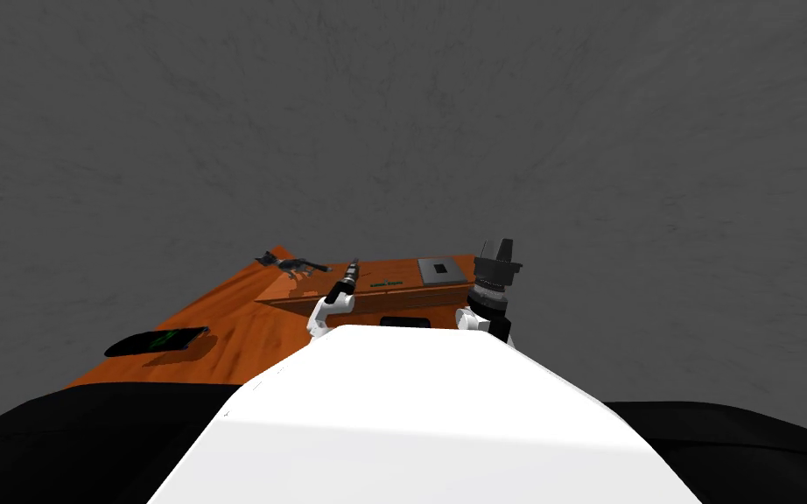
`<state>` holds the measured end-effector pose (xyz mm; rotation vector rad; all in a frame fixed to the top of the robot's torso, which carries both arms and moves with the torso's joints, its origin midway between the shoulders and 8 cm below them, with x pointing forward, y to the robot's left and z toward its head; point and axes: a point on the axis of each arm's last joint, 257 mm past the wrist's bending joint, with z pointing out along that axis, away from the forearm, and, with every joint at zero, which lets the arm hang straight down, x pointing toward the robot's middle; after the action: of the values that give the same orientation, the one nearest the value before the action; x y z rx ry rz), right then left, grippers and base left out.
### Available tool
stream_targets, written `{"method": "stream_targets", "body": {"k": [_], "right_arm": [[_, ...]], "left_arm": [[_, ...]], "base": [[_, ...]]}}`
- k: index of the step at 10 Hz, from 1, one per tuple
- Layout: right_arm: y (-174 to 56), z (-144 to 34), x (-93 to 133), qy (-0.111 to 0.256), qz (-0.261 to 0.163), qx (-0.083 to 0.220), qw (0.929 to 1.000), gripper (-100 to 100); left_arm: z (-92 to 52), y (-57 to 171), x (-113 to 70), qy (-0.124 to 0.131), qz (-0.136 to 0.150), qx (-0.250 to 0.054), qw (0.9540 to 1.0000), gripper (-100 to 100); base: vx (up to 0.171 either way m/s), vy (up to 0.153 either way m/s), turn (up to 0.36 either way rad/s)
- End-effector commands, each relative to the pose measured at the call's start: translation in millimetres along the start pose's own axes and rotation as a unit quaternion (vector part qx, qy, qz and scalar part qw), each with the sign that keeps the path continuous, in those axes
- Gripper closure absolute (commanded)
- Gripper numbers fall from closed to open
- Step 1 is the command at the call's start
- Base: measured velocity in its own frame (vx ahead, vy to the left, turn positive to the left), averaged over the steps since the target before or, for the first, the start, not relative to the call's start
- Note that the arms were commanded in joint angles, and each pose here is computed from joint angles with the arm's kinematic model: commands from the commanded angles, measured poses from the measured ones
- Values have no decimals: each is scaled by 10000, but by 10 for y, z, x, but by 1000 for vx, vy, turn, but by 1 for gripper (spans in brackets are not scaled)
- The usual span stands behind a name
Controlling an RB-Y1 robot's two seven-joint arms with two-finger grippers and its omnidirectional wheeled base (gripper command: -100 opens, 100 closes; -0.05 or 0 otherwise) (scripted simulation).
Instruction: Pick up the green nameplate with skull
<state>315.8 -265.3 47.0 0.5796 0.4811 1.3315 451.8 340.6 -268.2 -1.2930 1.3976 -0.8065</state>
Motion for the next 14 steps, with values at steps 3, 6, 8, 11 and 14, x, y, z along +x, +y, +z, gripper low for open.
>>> {"method": "stream_targets", "body": {"k": [3, 6, 8, 11, 14], "right_arm": [[0, 0, 0, 0, 0, 0, 10000, 0], [0, 0, 0, 0, 0, 0, 10000, 0], [0, 0, 0, 0, 0, 0, 10000, 0], [0, 0, 0, 0, 0, 0, 10000, 0], [0, 0, 0, 0, 0, 0, 10000, 0]], "left_arm": [[73, 289, 102, 118, -27, -463, 9989, -100], [131, 630, 248, 276, -46, -995, 9946, -100], [149, 789, 326, 357, -47, -1246, 9916, -100], [169, 1212, 567, 596, -13, -1916, 9797, -100], [151, 1549, 797, 817, 77, -2475, 9654, -100]], "base": [[-7, 14, -54], [-5, 14, -64], [-3, 15, -97], [-4, 11, -99], [2, 7, -93]]}}
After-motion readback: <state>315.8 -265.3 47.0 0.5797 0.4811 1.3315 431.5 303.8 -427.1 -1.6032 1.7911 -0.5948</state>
